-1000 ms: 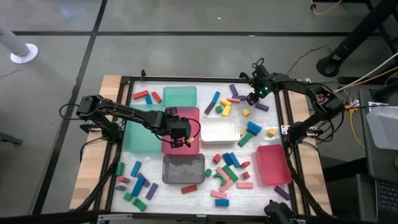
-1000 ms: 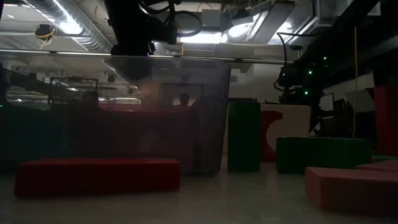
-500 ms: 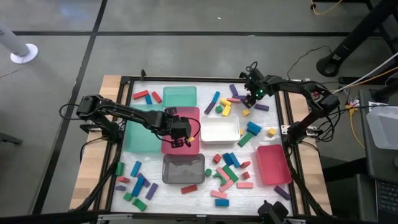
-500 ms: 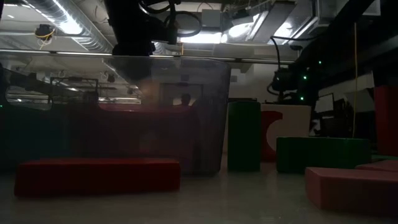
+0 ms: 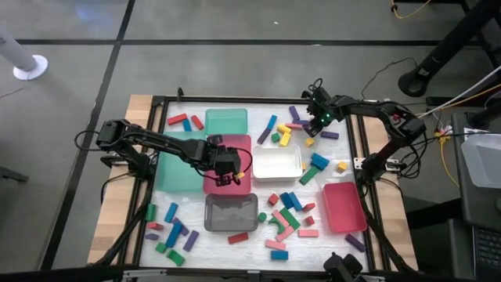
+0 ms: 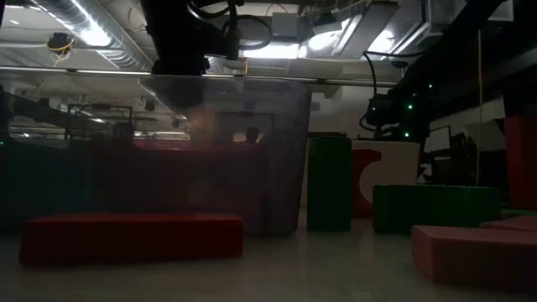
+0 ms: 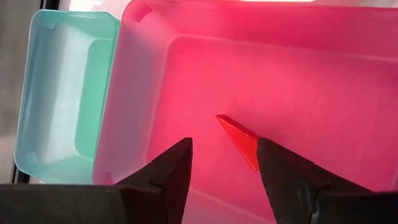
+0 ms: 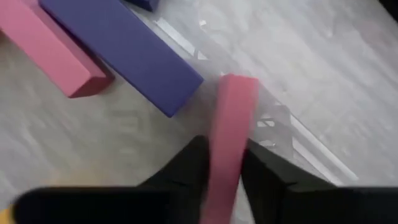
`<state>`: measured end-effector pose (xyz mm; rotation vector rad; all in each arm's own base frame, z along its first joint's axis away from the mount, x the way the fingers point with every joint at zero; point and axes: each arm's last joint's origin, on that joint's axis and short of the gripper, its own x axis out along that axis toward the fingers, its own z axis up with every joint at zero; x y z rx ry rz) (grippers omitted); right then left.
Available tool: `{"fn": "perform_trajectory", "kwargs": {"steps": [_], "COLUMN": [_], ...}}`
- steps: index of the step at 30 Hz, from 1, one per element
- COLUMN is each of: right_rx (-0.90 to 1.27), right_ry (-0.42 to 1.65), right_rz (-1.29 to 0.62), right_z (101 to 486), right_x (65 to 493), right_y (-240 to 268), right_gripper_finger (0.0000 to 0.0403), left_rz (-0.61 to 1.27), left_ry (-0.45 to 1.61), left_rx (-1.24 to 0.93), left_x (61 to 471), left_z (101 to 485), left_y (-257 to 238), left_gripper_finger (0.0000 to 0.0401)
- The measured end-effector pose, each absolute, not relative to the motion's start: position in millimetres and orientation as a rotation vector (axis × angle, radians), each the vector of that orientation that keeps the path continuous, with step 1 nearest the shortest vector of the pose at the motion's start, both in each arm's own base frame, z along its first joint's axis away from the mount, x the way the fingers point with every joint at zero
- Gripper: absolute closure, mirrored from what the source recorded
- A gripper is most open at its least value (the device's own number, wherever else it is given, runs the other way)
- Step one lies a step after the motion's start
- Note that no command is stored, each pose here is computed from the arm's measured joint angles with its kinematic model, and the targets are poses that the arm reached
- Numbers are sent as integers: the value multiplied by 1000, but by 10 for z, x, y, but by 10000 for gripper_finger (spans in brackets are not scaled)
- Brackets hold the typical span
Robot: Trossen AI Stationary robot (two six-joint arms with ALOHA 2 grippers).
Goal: Sort blocks
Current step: Put the pink block into the bottom pink bin
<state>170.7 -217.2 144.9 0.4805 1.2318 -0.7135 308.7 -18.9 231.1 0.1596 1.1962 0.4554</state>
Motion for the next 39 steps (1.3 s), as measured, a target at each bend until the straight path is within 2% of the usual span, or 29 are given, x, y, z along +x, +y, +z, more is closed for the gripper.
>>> {"fn": "perform_trajectory", "kwargs": {"steps": [2, 6, 12, 19, 28, 33, 39], "right_rx": [488, 528, 639, 846, 830, 732, 636], "right_ry": [1229, 1284, 1380, 1473, 1722, 1735, 1734], "right_rz": [-710, -685, -666, -526, -436, -450, -503], "right_z": [1456, 1555, 1938, 2375, 2645, 2745, 2813], "right_x": [1708, 1698, 1729, 1812, 2120, 2268, 2313], "right_y": [-2171, -2153, -2178, -2005, -1247, -731, -122], "right_gripper_finger": [349, 349, 347, 346, 344, 343, 343], "left_rz": [456, 454, 455, 422, 349, 308, 390], "left_ry": [1196, 1197, 1194, 1112, 953, 866, 742], "left_rx": [159, 163, 161, 176, 209, 141, 50], "left_x": [3087, 3088, 3089, 3177, 3371, 3447, 3495], "left_z": [2311, 2311, 2312, 2342, 2434, 2488, 2569], "left_y": [-188, -188, -189, -196, 36, 293, 592], "left_gripper_finger": [233, 233, 233, 233, 233, 233, 233]}}
